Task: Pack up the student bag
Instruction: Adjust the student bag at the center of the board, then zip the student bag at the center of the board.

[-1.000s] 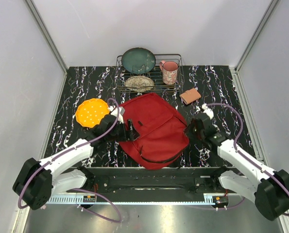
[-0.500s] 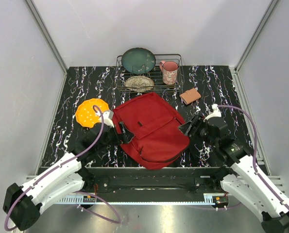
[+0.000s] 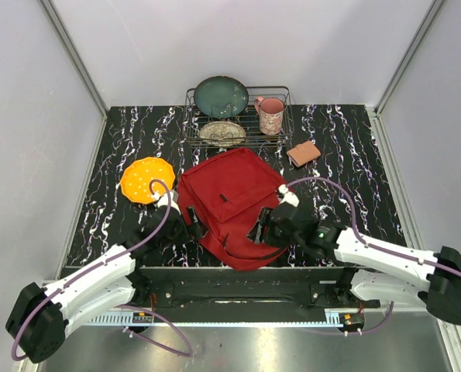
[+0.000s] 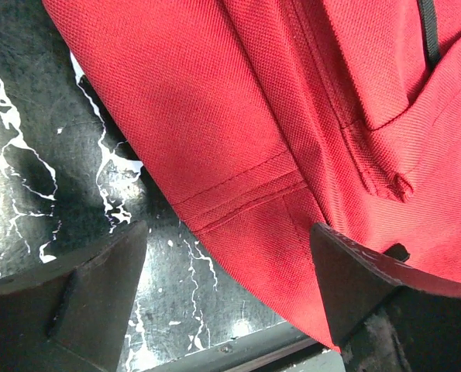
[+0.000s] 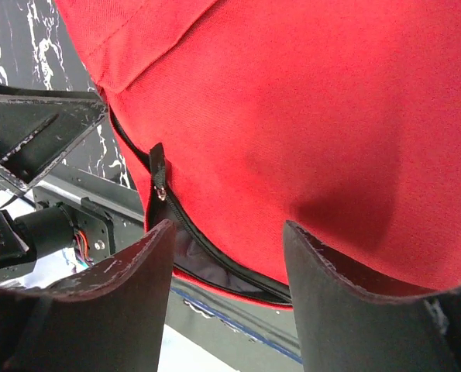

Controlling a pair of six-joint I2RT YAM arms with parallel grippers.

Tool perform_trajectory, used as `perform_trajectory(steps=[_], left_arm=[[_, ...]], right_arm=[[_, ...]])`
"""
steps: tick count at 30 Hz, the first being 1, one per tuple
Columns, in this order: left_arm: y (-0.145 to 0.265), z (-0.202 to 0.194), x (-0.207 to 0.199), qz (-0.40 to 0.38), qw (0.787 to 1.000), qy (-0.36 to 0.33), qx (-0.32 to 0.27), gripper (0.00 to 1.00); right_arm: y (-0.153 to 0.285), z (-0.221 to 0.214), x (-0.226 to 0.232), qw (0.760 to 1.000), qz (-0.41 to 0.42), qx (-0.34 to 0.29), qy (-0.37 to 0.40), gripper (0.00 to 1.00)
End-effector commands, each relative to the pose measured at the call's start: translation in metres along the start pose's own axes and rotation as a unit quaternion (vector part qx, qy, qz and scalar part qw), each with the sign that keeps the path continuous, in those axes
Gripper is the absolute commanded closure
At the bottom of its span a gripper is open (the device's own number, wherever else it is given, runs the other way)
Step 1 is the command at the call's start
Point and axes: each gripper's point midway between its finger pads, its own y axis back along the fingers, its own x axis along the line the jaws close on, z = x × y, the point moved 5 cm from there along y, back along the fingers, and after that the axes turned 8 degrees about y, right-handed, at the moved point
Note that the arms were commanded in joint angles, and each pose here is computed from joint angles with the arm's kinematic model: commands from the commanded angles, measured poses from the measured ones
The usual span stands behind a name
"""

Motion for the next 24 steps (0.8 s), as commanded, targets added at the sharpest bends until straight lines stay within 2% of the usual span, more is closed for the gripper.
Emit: perform_trajectory(steps=[1, 9, 18, 22, 24], left_arm=[[-0.005, 0.008, -0.016, -0.055, 0.998, 0.023, -0.035, 0.1], [-0.011, 0.014, -0.026, -0.079, 0.994, 0.045, -0.053, 0.06], [-0.024, 0.003, -0.021, -0.086, 0.994, 0.057, -0.038, 0.19], [-0.026, 0.001, -0.019, -0.089, 0.994, 0.059, -0.038, 0.22], [-0.026, 0.001, -0.018, -0.089, 0.994, 0.058, -0.04, 0.23]], right_arm=[[-0.009, 0.022, 0.043, 0.996, 0.031, -0.074, -0.049, 0.37], [-0.025, 0.021, 0.065, 0.995, 0.026, -0.086, -0.044, 0.36], [-0.043, 0.008, 0.066, 0.995, -0.002, -0.061, -0.08, 0.38], [-0.048, 0.002, 0.086, 0.995, 0.0, -0.057, -0.081, 0.39], [-0.056, -0.007, 0.079, 0.994, -0.048, -0.046, -0.089, 0.41]])
